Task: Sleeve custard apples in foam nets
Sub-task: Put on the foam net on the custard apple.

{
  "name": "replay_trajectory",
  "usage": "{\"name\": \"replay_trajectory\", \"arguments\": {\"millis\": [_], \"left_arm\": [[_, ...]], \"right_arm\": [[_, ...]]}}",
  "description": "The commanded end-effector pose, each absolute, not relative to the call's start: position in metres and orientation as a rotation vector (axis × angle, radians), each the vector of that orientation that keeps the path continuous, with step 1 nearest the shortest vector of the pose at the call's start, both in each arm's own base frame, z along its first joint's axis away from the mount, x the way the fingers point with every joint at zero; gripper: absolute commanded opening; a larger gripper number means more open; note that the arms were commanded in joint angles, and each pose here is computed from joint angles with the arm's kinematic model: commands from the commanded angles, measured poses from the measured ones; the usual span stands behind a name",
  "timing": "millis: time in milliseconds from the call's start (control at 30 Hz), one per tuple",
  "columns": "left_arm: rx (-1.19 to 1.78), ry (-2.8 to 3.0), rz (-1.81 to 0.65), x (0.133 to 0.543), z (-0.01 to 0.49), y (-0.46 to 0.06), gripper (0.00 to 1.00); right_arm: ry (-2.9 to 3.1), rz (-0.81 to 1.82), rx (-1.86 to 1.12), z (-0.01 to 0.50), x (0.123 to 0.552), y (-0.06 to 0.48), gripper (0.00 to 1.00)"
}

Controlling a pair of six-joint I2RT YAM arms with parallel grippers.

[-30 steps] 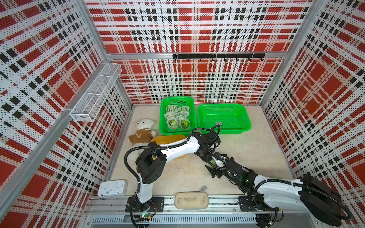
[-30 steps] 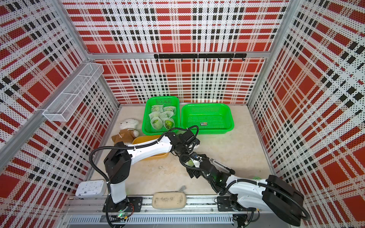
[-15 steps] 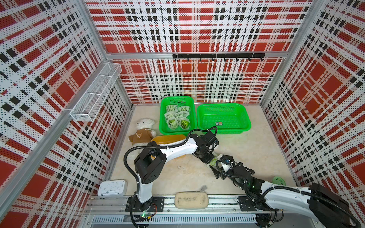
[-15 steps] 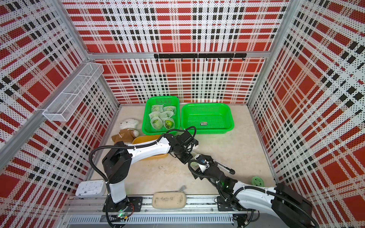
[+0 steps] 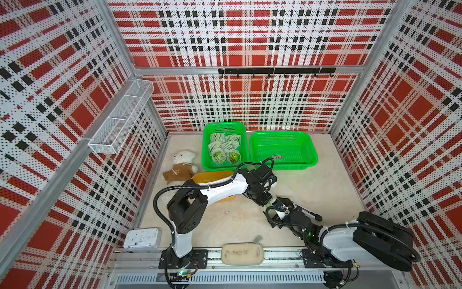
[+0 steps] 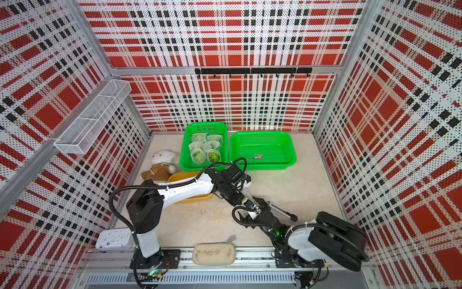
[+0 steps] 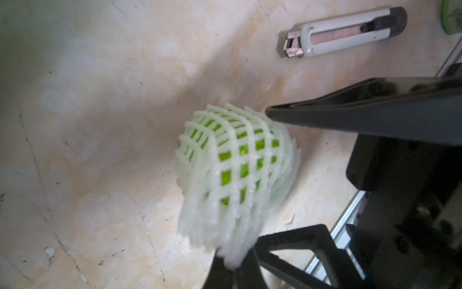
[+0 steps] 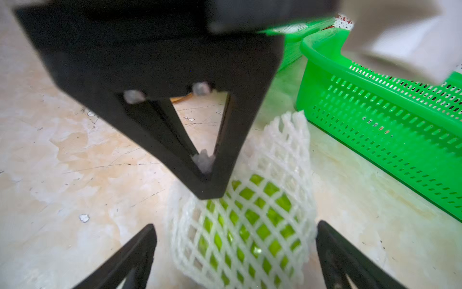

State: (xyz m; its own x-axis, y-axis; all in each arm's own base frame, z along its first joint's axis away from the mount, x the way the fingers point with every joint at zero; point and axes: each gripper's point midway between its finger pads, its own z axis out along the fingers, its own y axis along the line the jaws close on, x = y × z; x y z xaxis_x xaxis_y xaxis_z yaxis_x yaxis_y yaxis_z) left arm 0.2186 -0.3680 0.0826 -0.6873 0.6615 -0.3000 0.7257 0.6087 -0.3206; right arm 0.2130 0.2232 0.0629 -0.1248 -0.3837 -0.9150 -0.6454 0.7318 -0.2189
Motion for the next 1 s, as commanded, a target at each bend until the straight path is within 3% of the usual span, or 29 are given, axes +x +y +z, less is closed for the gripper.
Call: {"name": "replay_trajectory", "arguments": {"millis": [0, 133, 300, 500, 733, 767, 800, 967], "left_arm": [[1.190, 2.657, -0.669, 0.215, 0.090, -0.377, 0.00], [1.191, 2.669, -0.659, 0.214, 0.086, -0.375, 0.00], [1.184, 2.681, -0.649, 0.215, 0.084, -0.374, 0.00], [1.176, 2.661, -0.666, 0.219, 0.090, -0.376, 0.13], [1.135, 2.594, -0.808, 0.223, 0.114, -0.380, 0.45], [1.114, 2.575, -0.840, 0.225, 0.120, -0.379, 0.57], [1.092, 2.550, -0.880, 0.228, 0.128, -0.378, 0.98], [0.955, 2.406, -1.052, 0.246, 0.175, -0.359, 0.99]], "right_arm": [[1.627, 0.316, -0.752, 0.090, 0.223, 0.239, 1.00], [1.622, 0.302, -0.724, 0.081, 0.229, 0.239, 0.94], [1.633, 0.292, -0.723, 0.076, 0.230, 0.238, 0.74], [1.690, 0.302, -0.758, 0.065, 0.226, 0.238, 0.55], [1.744, 0.322, -0.770, 0.064, 0.220, 0.236, 0.51], [1.754, 0.323, -0.776, 0.064, 0.220, 0.236, 0.51], [1.768, 0.324, -0.778, 0.066, 0.219, 0.236, 0.51], [1.824, 0.330, -0.782, 0.077, 0.214, 0.231, 0.51]]}}
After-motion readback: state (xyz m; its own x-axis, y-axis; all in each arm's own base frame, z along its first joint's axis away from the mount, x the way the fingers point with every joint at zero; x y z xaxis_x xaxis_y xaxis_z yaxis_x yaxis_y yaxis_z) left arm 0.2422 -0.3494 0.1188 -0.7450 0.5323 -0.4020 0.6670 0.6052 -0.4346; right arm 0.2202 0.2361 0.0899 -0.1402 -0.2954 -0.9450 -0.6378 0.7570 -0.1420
